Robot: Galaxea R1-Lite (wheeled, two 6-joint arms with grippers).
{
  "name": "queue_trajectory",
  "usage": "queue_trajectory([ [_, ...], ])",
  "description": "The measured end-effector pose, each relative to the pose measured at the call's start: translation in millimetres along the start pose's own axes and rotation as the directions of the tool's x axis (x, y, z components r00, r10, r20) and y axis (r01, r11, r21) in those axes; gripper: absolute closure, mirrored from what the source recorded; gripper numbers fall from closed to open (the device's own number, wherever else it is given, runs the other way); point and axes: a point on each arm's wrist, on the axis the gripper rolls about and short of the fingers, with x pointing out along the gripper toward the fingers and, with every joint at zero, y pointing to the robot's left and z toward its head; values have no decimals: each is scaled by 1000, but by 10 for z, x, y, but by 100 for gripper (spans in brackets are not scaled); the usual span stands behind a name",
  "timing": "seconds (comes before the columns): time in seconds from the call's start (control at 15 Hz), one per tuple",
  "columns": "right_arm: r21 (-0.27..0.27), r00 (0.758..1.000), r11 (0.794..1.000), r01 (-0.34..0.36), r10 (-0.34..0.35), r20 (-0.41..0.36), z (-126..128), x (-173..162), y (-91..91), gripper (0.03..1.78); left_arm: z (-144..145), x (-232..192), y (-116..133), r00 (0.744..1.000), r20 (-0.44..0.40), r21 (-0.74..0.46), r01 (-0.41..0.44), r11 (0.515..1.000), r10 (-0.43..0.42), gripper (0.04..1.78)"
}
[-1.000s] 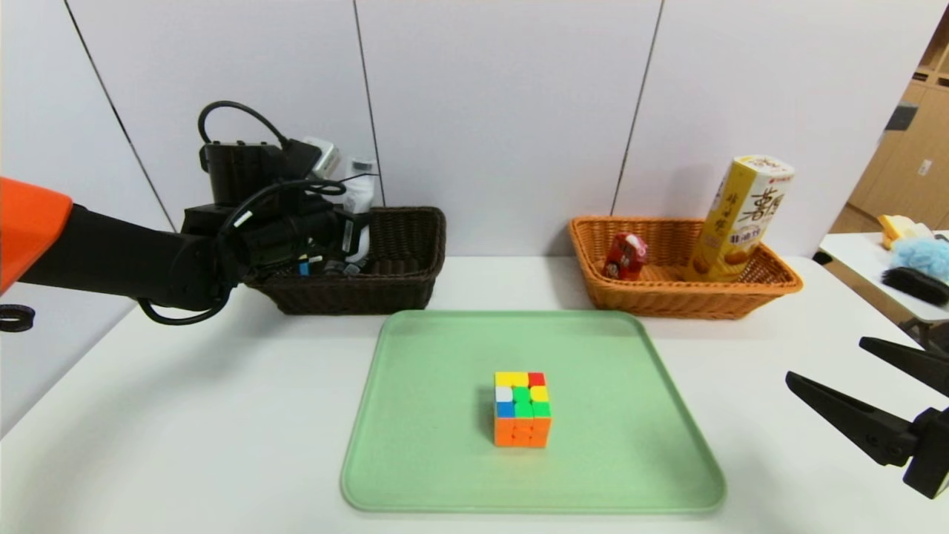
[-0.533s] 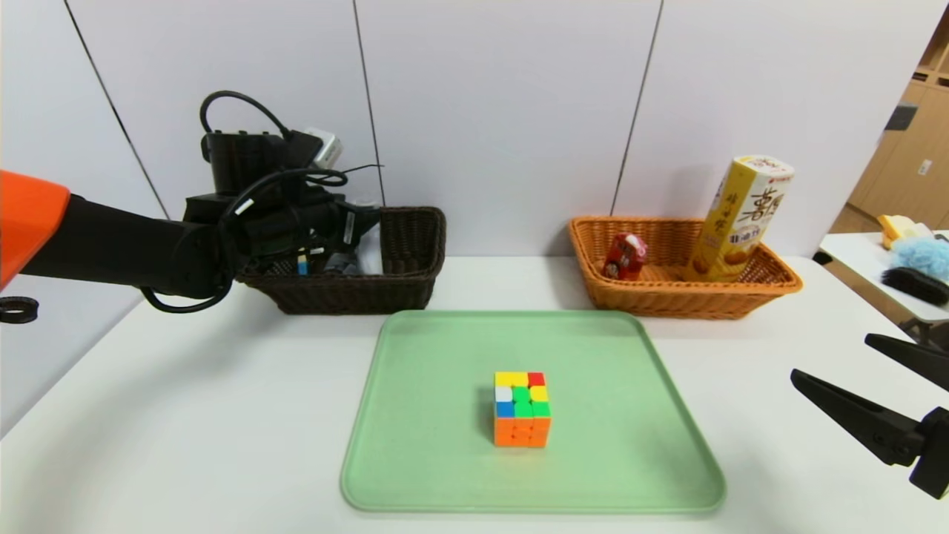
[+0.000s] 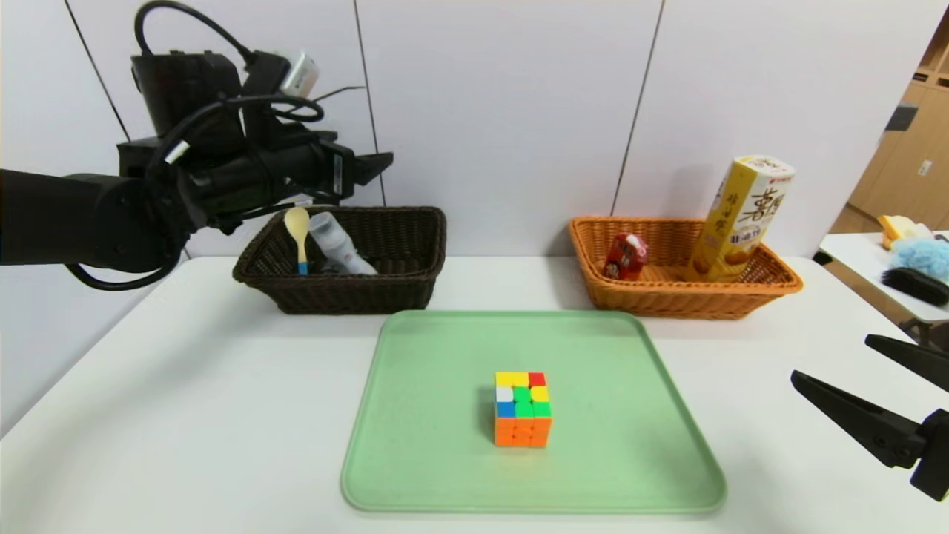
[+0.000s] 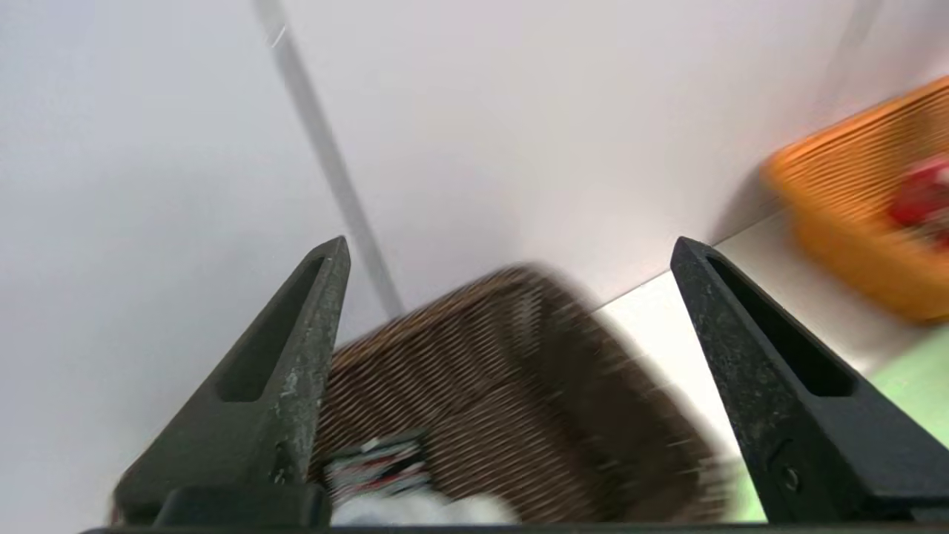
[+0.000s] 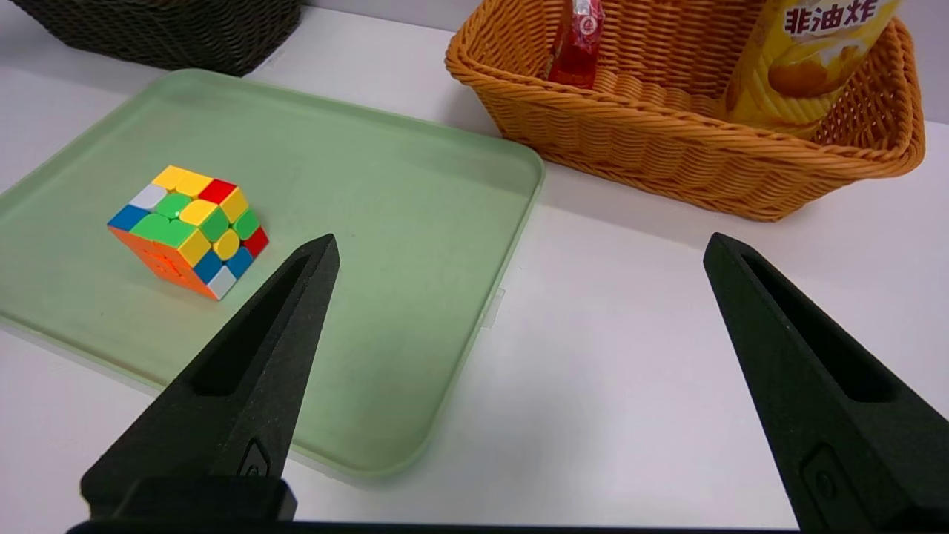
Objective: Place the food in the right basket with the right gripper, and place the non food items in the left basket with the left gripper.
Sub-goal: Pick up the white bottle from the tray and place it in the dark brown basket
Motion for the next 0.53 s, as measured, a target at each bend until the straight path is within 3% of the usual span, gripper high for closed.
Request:
queue_trajectory([
  [0.2,0,1000,1000,0,0,-2,-6,0,1,11,281,-269,-543,987,14,-115,163,980,-162,23],
  [0.53,2,1000,1000,3,-3,4,-3,-26,5,11,-169,-642,-1129,924,-156,-185,320,929,-350,18],
])
